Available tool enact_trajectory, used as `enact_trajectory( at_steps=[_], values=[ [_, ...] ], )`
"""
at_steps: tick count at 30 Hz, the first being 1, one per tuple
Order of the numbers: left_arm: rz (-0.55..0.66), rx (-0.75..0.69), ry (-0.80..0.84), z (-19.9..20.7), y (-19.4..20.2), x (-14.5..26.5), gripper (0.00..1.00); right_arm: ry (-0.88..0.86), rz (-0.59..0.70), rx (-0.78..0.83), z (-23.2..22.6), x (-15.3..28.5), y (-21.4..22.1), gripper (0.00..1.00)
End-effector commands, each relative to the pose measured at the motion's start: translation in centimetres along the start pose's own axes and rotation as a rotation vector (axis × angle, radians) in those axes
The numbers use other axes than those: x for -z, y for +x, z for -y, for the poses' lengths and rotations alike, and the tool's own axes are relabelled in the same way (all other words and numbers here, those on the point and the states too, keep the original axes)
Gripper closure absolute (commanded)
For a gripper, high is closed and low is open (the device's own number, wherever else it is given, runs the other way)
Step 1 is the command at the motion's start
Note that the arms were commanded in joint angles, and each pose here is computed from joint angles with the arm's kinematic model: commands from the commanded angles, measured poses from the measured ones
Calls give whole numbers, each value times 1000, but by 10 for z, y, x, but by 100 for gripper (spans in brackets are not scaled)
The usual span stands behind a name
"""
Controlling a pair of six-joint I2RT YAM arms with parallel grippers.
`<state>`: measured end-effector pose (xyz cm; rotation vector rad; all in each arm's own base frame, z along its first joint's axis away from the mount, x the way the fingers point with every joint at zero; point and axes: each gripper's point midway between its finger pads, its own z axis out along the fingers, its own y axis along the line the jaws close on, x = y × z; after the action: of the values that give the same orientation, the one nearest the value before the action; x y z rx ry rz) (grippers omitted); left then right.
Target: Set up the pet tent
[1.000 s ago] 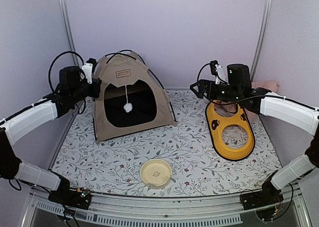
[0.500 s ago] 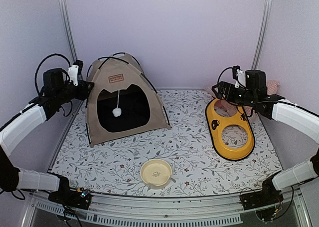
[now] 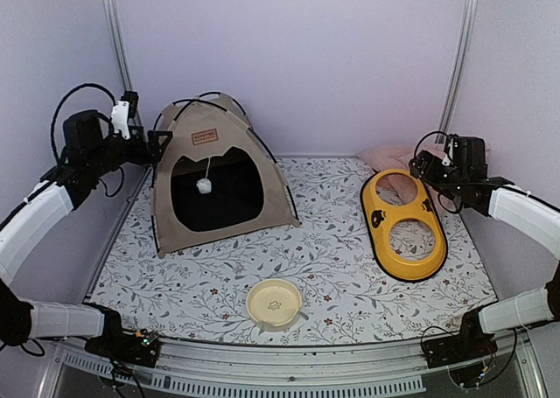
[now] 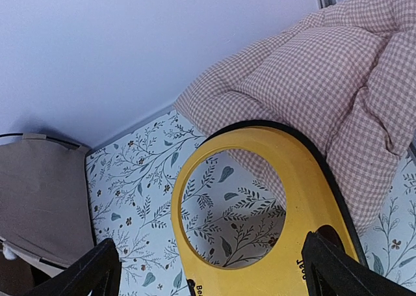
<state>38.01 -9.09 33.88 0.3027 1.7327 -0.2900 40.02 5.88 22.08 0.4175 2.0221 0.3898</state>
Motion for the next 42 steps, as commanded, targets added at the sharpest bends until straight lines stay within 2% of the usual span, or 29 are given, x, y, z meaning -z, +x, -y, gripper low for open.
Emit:
enact_trajectory(
  at_steps=[1,6,13,20,26,31,42],
  values=[
    [135,-20,52,20,-51,21,1,98,90,-81,23,11,-17,1],
    [183,-13,140,54,-69,29,1,133,128,-134,46,11,-32,1],
    [183,27,312,124,-60,31,1,117,157,-207,79,0,-55,1],
    [65,62,418,180,-23,14,1,142,213,-209,96,-20,-76,1],
    [-26,131,459,207,7,3,1,194,173,-206,122,-43,-74,1],
    [-83,132,480,225,29,-4,1,233,141,-224,149,-51,-70,1],
    [-88,136,527,245,29,-10,1,240,51,-214,171,-102,-69,1]
  ],
)
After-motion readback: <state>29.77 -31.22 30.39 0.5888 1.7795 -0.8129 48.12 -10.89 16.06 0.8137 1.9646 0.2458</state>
